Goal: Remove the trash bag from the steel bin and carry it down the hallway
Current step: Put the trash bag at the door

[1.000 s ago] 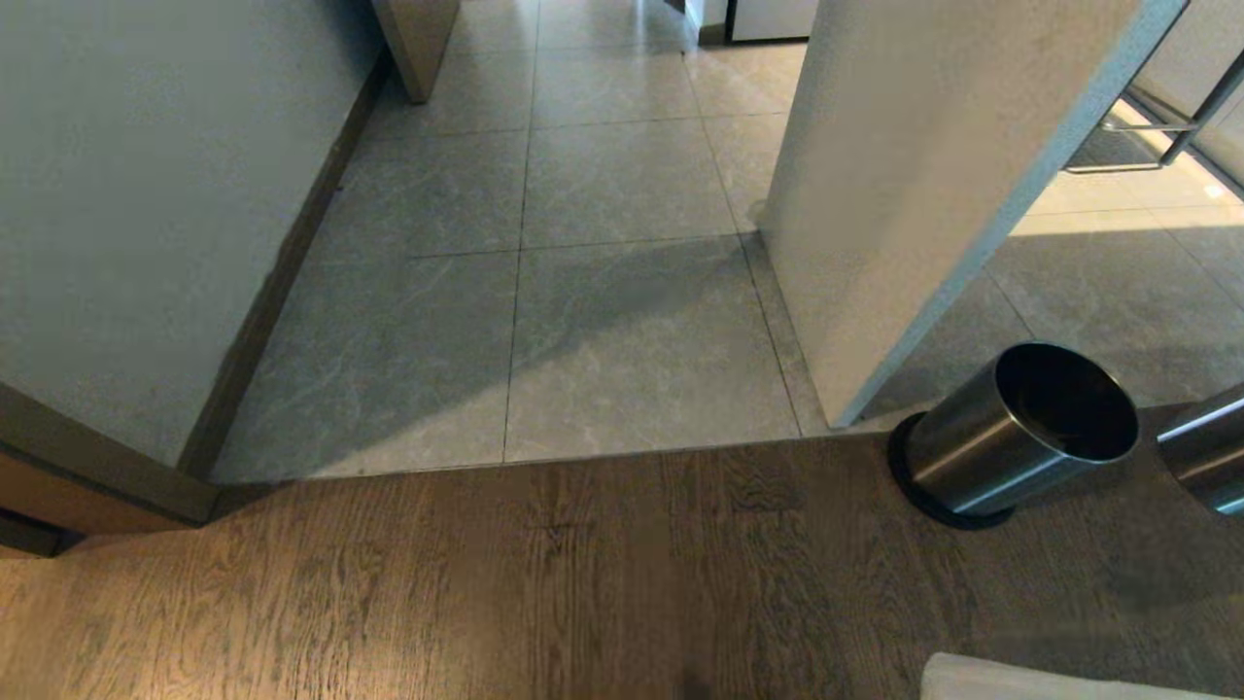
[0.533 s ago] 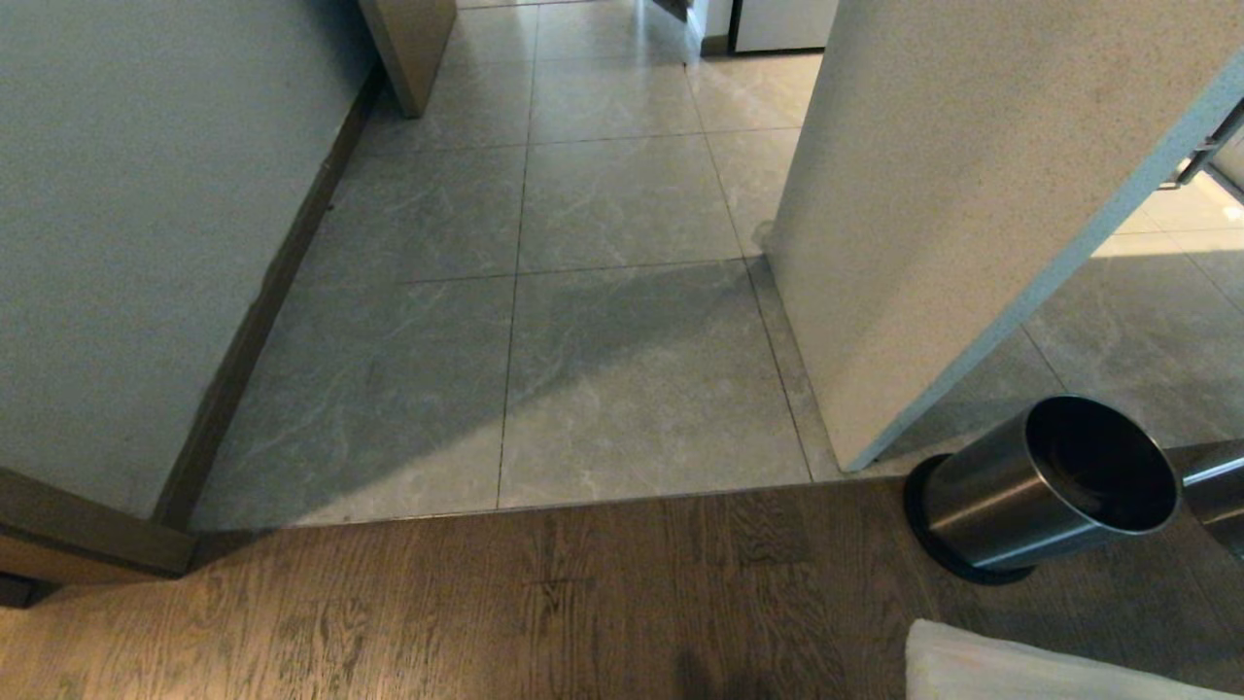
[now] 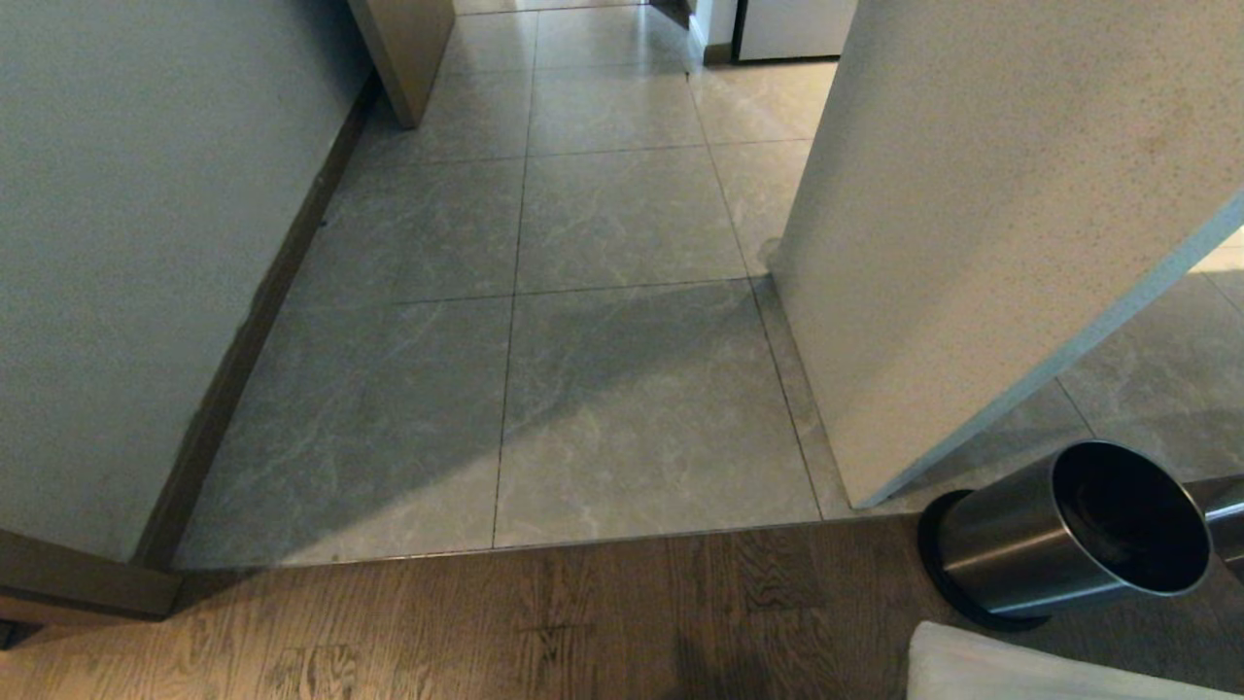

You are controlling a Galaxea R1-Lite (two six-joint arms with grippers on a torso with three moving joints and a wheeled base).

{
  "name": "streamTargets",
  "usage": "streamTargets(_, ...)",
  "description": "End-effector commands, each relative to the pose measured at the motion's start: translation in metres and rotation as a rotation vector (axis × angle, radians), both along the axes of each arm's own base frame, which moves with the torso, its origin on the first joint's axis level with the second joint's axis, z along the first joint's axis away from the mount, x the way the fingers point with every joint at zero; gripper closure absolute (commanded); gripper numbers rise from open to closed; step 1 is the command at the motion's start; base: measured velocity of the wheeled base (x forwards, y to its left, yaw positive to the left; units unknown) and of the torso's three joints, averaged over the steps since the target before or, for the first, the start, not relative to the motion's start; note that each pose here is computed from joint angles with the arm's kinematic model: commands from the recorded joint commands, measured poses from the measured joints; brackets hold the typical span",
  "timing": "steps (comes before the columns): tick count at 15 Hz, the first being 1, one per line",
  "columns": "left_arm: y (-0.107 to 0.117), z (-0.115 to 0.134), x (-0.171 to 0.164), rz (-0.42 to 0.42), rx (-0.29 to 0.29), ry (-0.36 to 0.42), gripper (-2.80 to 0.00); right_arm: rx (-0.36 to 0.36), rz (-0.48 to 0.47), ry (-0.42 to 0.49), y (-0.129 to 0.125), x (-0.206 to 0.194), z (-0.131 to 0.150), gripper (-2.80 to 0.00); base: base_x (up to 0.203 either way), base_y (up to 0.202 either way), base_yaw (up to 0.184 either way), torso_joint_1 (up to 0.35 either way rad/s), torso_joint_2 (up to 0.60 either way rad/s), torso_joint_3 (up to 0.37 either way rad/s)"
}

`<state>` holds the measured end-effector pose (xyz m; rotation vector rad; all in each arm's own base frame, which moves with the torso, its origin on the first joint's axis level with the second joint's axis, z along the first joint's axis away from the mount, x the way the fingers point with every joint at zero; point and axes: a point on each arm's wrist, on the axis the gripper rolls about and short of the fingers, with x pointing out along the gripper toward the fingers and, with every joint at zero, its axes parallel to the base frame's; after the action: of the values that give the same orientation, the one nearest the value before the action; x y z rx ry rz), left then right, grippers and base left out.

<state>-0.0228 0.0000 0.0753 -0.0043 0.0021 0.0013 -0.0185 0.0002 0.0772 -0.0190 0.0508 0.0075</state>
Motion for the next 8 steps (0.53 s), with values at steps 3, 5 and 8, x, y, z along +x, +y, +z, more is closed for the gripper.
streamTargets(3, 0.0, -0.0001, -0.0001, 0.0, 0.004, -0.003, 0.0, -0.001, 0.001, 0.001, 0.0, 0.0001, 0.0001, 0.0, 0.0, 0.0, 0.0, 0.0, 0.0, 0.0)
streamTargets(5, 0.0, 0.0, -0.0001, 0.0, 0.001, -0.002, 0.0, -0.001, 0.001, 0.001, 0.0, 0.0001, 0.0001, 0.0, 0.0, 0.0, 0.0, 0.002, 0.01, 0.067)
streamTargets(8, 0.0, -0.0005, 0.0, 0.0, 0.0, -0.001, 0.0, -0.001, 0.001, 0.001, 0.0, 0.0001, 0.0001, 0.0, 0.0, 0.0, 0.0, 0.003, 0.0, 0.166)
